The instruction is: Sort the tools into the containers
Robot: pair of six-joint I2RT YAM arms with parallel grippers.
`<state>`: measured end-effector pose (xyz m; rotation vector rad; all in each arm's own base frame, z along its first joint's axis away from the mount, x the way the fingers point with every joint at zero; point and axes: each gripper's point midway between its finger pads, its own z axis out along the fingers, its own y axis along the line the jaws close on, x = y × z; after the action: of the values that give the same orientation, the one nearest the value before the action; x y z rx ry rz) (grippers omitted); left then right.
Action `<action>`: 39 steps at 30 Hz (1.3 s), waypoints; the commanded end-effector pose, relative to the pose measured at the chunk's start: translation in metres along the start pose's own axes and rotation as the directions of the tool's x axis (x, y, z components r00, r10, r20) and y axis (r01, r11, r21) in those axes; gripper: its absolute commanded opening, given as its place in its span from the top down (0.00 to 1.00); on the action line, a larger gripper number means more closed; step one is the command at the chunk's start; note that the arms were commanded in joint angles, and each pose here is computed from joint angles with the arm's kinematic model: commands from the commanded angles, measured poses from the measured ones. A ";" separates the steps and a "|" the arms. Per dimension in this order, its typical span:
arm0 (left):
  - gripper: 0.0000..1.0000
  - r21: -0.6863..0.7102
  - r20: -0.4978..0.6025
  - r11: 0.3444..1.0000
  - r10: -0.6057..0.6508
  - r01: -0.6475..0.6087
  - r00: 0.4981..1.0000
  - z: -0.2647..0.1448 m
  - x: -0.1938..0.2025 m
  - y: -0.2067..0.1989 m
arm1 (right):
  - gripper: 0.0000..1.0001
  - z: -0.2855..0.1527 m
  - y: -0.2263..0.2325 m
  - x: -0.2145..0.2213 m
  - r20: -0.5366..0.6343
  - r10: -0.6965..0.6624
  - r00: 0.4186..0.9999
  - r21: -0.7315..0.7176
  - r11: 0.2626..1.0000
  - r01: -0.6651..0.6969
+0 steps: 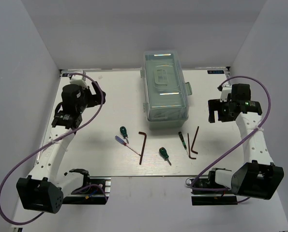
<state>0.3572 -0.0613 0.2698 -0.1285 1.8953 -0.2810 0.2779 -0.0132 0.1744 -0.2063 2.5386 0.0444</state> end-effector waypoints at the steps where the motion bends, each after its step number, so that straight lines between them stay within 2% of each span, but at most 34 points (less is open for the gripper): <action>1: 0.00 0.098 -0.074 0.995 -0.018 0.025 0.997 0.002 0.012 -0.019 | 0.09 -0.015 -0.001 0.003 -0.004 -0.048 0.999 0.001 0.999 0.048; 6: 0.01 0.217 -0.129 0.976 0.001 0.028 0.992 0.019 0.014 -0.043 | 0.09 -0.023 0.005 -0.008 0.003 -0.164 0.986 -0.069 0.984 0.164; 8: 0.06 0.262 -0.141 0.964 0.004 0.033 0.990 0.026 0.011 -0.053 | 0.09 -0.032 0.017 -0.020 0.066 -0.216 0.974 -0.137 0.965 0.223; 10: 0.13 0.318 -0.192 0.947 0.013 0.050 0.981 0.037 0.022 -0.064 | 0.09 -0.032 0.020 -0.040 0.153 -0.206 0.966 -0.139 0.964 0.228; 11: 0.33 0.334 -0.194 0.941 0.014 0.052 0.981 0.040 0.018 -0.068 | 0.38 -0.034 0.027 -0.059 0.223 -0.220 0.950 -0.162 0.952 0.258; 13: 0.68 0.376 -0.209 0.924 0.011 0.070 0.978 0.046 0.017 -0.077 | 1.00 -0.041 0.038 -0.091 0.298 -0.192 0.935 -0.222 0.939 0.263; 14: 0.96 0.375 -0.237 0.922 -0.001 0.093 0.972 0.054 0.025 -0.077 | 1.00 -0.045 0.054 -0.108 0.360 -0.174 0.917 -0.291 0.912 0.287; 15: 1.00 0.397 -0.239 0.912 -0.006 0.104 0.971 0.056 0.023 -0.082 | 1.00 -0.047 0.063 -0.120 0.375 -0.135 0.917 -0.335 0.903 0.269; 16: 1.00 0.407 -0.253 0.905 -0.021 0.126 0.967 0.058 0.025 -0.085 | 1.00 -0.036 0.072 -0.139 0.376 -0.117 0.919 -0.381 0.884 0.269; 17: 1.00 0.413 -0.267 0.900 -0.027 0.140 0.963 0.063 0.029 -0.087 | 1.00 -0.050 0.091 -0.159 0.425 -0.101 0.900 -0.443 0.843 0.304; 18: 1.00 0.437 -0.267 0.887 -0.032 0.151 0.963 0.061 0.027 -0.092 | 0.68 -0.051 0.103 -0.166 0.417 -0.066 0.907 -0.487 0.826 0.284; 19: 0.93 0.446 -0.272 0.879 -0.047 0.169 0.961 0.064 0.027 -0.094 | 0.57 -0.051 0.119 -0.189 0.443 -0.049 0.895 -0.516 0.803 0.299; 20: 0.77 0.443 -0.276 0.878 -0.057 0.180 0.959 0.064 0.027 -0.095 | 0.47 -0.047 0.128 -0.203 0.450 -0.038 0.892 -0.537 0.786 0.305; 21: 0.44 0.466 -0.272 0.865 -0.062 0.187 0.960 0.062 0.024 -0.100 | 0.26 -0.053 0.150 -0.211 0.440 -0.010 0.898 -0.581 0.760 0.293; 22: 0.32 0.481 -0.268 0.853 -0.075 0.201 0.961 0.062 0.023 -0.103 | 0.23 -0.044 0.158 -0.230 0.464 0.023 0.886 -0.591 0.753 0.290; 23: 0.24 0.484 -0.261 0.851 -0.082 0.204 0.962 0.062 0.021 -0.104 | 0.20 -0.055 0.164 -0.246 0.467 0.076 0.881 -0.617 0.742 0.263; 24: 0.16 0.488 -0.274 0.846 -0.088 0.217 0.958 0.062 0.025 -0.104 | 0.14 -0.032 0.185 -0.252 0.438 0.078 0.896 -0.644 0.723 0.252; 26: 0.14 0.496 -0.285 0.837 -0.095 0.231 0.954 0.060 0.028 -0.106 | 0.10 -0.028 0.212 -0.263 0.409 0.122 0.904 -0.683 0.698 0.215; 27: 0.14 0.496 -0.285 0.837 -0.095 0.231 0.954 0.060 0.028 -0.106 | 0.10 -0.015 0.224 -0.279 0.410 0.143 0.901 -0.668 0.719 0.190; 29: 0.14 0.499 -0.294 0.832 -0.101 0.243 0.950 0.060 0.030 -0.107 | 0.12 -0.018 0.245 -0.289 0.420 0.151 0.895 -0.673 0.713 0.196; 30: 0.14 0.499 -0.294 0.832 -0.101 0.243 0.950 0.060 0.030 -0.107 | 0.13 -0.001 0.250 -0.297 0.425 0.157 0.891 -0.631 0.758 0.167; 32: 0.14 0.499 -0.311 0.827 -0.109 0.259 0.944 0.059 0.034 -0.108 | 0.15 0.006 0.262 -0.300 0.425 0.162 0.891 -0.620 0.769 0.156; 36: 0.14 0.504 -0.315 0.824 -0.103 0.259 0.943 0.056 0.039 -0.110 | 0.19 0.036 0.270 -0.296 0.417 0.152 0.896 -0.535 0.838 0.107; 37: 0.14 0.513 -0.299 0.821 -0.102 0.250 0.949 0.054 0.035 -0.111 | 0.19 0.042 0.263 -0.297 0.423 0.154 0.893 -0.480 0.874 0.077; 39: 0.14 0.512 -0.300 0.821 -0.102 0.251 0.948 0.052 0.036 -0.111 | 0.21 0.041 0.263 -0.294 0.428 0.144 0.893 -0.453 0.888 0.074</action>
<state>0.3985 -0.1787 0.2266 0.0821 2.0523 -0.9752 0.4797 0.3072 0.2698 -0.4171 2.1055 0.7755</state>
